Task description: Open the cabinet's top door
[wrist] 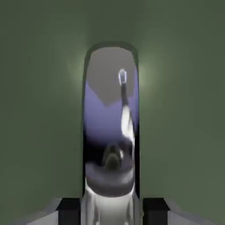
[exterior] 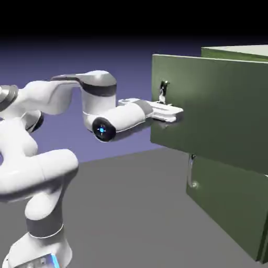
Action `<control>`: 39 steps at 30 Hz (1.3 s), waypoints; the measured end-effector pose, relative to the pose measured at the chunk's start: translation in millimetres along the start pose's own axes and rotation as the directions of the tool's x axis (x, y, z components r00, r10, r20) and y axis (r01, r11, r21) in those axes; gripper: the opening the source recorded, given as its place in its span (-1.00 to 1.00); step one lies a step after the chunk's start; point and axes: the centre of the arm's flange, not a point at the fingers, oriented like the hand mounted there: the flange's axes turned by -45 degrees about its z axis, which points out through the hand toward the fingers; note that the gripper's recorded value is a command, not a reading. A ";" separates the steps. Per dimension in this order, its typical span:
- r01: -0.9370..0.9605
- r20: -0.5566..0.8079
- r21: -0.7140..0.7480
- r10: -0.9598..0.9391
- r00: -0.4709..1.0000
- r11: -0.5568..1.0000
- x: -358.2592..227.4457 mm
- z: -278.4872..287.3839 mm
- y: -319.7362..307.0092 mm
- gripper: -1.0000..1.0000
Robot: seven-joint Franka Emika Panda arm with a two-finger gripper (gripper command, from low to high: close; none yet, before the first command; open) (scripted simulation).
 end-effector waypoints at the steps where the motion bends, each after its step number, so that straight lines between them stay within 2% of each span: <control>1: 0.000 0.000 -0.019 0.000 1.000 1.000 0.0 -6.8 -2.8 -1.00; 21: 0.000 0.000 -0.404 0.000 1.000 0.915 0.0 -134.8 -90.2 -1.00; 39: 0.000 0.000 -0.708 0.000 1.000 0.706 -0.1 -210.0 -207.2 -1.00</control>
